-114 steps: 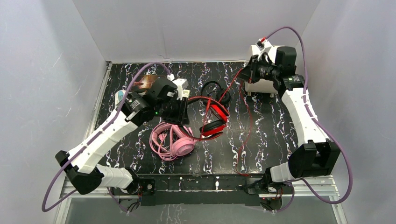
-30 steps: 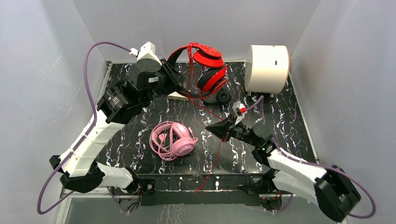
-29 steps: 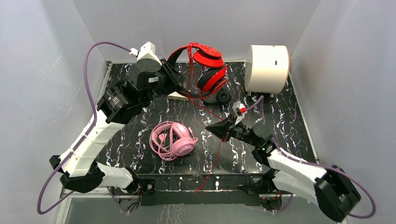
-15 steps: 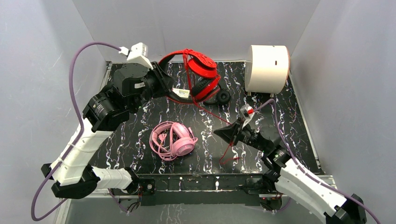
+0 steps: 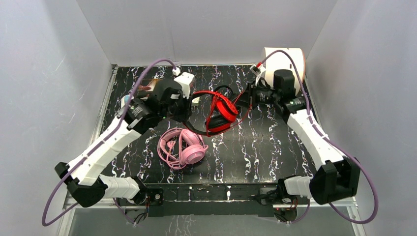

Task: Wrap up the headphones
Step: Wrap the headphones cable around the headphones.

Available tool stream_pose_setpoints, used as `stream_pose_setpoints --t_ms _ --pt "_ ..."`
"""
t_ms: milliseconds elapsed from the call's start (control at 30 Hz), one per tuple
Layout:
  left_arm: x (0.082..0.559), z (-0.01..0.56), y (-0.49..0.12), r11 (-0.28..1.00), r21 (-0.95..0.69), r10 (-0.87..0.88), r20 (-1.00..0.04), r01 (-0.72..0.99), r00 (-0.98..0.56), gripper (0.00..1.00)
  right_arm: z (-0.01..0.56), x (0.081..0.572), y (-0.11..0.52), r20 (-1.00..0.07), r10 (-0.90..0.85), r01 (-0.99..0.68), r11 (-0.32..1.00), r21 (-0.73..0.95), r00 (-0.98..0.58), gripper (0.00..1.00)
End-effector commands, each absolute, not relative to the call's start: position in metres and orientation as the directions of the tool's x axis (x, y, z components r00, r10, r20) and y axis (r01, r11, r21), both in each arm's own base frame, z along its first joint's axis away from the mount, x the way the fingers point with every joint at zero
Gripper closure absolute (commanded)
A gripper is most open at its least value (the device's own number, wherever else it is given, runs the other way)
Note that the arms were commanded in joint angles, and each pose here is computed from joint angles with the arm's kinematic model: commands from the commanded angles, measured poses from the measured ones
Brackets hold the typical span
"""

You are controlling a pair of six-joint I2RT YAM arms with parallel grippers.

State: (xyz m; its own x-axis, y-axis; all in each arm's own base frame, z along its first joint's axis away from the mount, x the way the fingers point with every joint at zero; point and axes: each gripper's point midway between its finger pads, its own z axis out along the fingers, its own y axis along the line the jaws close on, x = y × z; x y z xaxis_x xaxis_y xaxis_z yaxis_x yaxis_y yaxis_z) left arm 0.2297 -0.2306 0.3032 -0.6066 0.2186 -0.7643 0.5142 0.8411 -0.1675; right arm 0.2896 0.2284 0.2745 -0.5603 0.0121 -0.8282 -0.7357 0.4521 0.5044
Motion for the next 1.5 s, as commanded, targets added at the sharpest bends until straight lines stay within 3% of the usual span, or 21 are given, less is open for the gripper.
stream_pose_setpoints --t_ms 0,67,167,333,500,633,667,733,800,867,900,1033,1133,1267,1367,1467 --pt "0.244 0.254 -0.169 0.77 0.307 0.616 -0.584 0.559 -0.529 1.0 0.294 0.281 0.214 -0.789 -0.051 -0.719 0.449 0.53 -0.613 0.95" --pt "0.266 0.252 -0.171 0.735 0.401 0.669 -0.563 0.547 -0.485 1.0 0.303 0.276 0.214 -0.791 -0.064 -0.731 0.435 0.527 -0.608 0.94" --pt "0.287 0.268 -0.203 0.693 0.409 0.671 -0.667 0.594 -0.323 1.0 0.307 0.263 0.22 -0.774 -0.083 -0.745 0.353 0.566 -0.627 0.88" --pt "0.28 0.279 -0.243 0.58 0.364 0.643 -0.753 0.729 -0.136 1.0 0.312 0.255 0.23 -0.69 -0.104 -0.692 0.232 0.684 -0.716 0.86" --pt "0.289 0.268 -0.227 0.573 0.449 0.71 -0.69 0.686 -0.141 1.0 0.338 0.235 0.235 -0.605 -0.102 -0.613 0.095 0.784 -0.79 0.84" --pt "0.294 0.268 -0.217 0.563 0.507 0.741 -0.66 0.653 -0.126 1.0 0.348 0.225 0.233 -0.606 -0.075 -0.61 0.09 0.787 -0.792 0.72" --pt "0.295 0.269 -0.216 0.558 0.517 0.744 -0.658 0.649 -0.117 1.0 0.349 0.223 0.233 -0.604 -0.072 -0.608 0.091 0.789 -0.794 0.73" --pt "0.299 0.272 -0.217 0.56 0.534 0.746 -0.658 0.634 -0.105 1.0 0.352 0.219 0.232 -0.593 -0.074 -0.597 0.075 0.799 -0.802 0.88" --pt "0.304 0.274 -0.217 0.575 0.539 0.745 -0.656 0.615 -0.121 1.0 0.356 0.216 0.233 -0.579 -0.062 -0.582 0.071 0.81 -0.813 0.91" --pt "0.309 0.273 -0.216 0.588 0.548 0.746 -0.652 0.595 -0.136 1.0 0.361 0.212 0.234 -0.58 -0.045 -0.581 0.063 0.811 -0.814 0.72" --pt "0.311 0.271 -0.215 0.587 0.554 0.75 -0.646 0.589 -0.14 1.0 0.363 0.209 0.233 -0.583 -0.037 -0.584 0.054 0.81 -0.812 0.69" --pt "0.318 0.265 -0.214 0.613 0.564 0.744 -0.647 0.553 -0.166 1.0 0.372 0.199 0.236 -0.552 -0.015 -0.552 0.015 0.834 -0.834 0.8" --pt "0.321 0.266 -0.22 0.661 0.524 0.7 -0.689 0.537 -0.188 1.0 0.38 0.193 0.241 -0.554 -0.001 -0.554 0.006 0.833 -0.833 0.72" --pt "0.322 0.268 -0.224 0.713 0.472 0.643 -0.735 0.518 -0.215 1.0 0.379 0.195 0.245 -0.532 0.022 -0.531 0.036 0.847 -0.847 0.76" --pt "0.322 0.266 -0.227 0.736 0.445 0.618 -0.75 0.51 -0.237 1.0 0.38 0.19 0.252 -0.52 0.016 -0.519 0.024 0.854 -0.854 0.55" --pt "0.322 0.26 -0.228 0.752 0.426 0.602 -0.755 0.503 -0.26 1.0 0.383 0.192 0.257 -0.527 0.056 -0.525 0.05 0.85 -0.848 0.53"
